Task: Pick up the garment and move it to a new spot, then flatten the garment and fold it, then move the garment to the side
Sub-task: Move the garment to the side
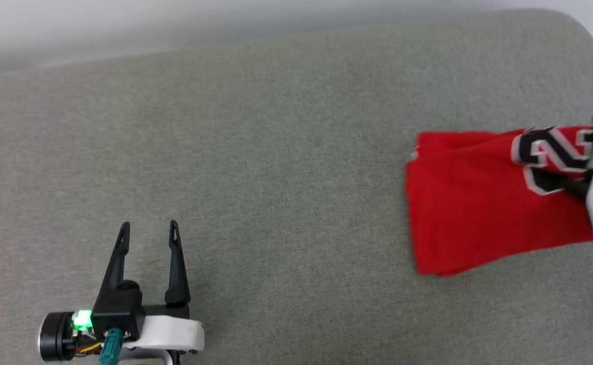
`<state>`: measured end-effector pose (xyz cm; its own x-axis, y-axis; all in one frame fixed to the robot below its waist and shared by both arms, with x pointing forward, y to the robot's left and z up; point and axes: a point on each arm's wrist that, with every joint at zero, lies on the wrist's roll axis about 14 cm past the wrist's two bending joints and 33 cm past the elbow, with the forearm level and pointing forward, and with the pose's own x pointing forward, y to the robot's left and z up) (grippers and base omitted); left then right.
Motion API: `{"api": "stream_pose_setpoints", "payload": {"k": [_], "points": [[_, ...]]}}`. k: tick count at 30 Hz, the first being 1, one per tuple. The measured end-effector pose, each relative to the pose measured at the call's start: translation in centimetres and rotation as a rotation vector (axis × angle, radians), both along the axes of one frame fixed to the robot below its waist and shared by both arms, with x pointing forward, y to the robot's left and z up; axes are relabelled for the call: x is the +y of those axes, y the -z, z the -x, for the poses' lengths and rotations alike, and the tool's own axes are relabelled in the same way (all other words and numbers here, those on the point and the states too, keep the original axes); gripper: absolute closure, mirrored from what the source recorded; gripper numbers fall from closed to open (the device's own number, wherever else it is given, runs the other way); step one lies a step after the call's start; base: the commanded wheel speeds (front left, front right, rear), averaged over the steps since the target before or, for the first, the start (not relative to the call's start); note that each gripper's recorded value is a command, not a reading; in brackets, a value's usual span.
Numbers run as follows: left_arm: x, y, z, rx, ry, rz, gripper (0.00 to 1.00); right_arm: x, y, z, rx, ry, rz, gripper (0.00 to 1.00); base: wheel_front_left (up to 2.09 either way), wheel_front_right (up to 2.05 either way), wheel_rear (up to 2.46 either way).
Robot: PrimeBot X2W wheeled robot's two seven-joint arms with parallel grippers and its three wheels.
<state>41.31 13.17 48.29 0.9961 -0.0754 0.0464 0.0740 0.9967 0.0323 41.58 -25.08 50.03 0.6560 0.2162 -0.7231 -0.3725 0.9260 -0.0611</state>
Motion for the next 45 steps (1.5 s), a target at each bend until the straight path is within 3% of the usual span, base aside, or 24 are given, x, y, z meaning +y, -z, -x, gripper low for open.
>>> {"api": "stream_pose_setpoints", "payload": {"k": [5, 13, 22, 27, 29, 30, 31, 32, 40, 45], "points": [[-1.3, 1.5, -2.1, 0.018, 0.050, -0.005, 0.00, -7.9, 1.1, -0.8, 0.023, 0.127, 0.210, 1.00, 0.00, 0.00, 0.00], [-1.8, 3.6, -5.3, 0.029, 0.077, -0.006, 0.00, -16.4, 2.7, -2.2, 0.070, 0.358, 0.309, 1.00, 0.00, 0.00, 0.00], [-1.7, 5.4, -7.4, 0.032, 0.075, 0.002, 0.00, -21.3, 4.2, -4.4, 0.066, 0.488, 0.393, 1.00, 0.00, 0.00, 0.00], [-1.6, 6.5, -7.9, 0.043, 0.071, 0.001, 0.00, -22.1, 6.0, -5.4, 0.063, 0.492, 0.444, 1.00, 0.00, 0.00, 0.00], [-1.5, 6.5, -7.9, 0.044, 0.068, 0.001, 0.00, -21.9, 6.7, -5.8, 0.048, 0.515, 0.411, 1.00, 0.00, 0.00, 0.00], [-1.5, 6.5, -7.8, 0.043, 0.068, 0.000, 0.00, -21.8, 6.9, -6.0, 0.029, 0.516, 0.406, 0.77, 0.00, 0.00, 0.00], [-1.5, 6.3, -7.8, 0.041, 0.064, -0.001, 0.00, -21.7, 6.9, -6.2, 0.017, 0.511, 0.409, 0.12, 0.00, 0.00, 0.00], [-1.5, 6.1, -7.7, 0.038, 0.061, -0.001, 0.00, -21.5, 6.9, -6.3, 0.004, 0.505, 0.413, 0.00, 0.00, 0.00, 0.00], [-1.2, 3.6, -5.9, 0.013, 0.033, 0.006, 0.00, -21.9, 1.2, -7.5, -0.252, 0.463, 0.474, 0.00, 0.00, 0.00, 0.00], [-0.5, 1.8, -4.0, -0.003, 0.000, 0.011, 0.00, -18.5, -4.1, -9.8, -0.531, 0.368, 0.435, 0.00, 0.00, 0.00, 0.00]]}}
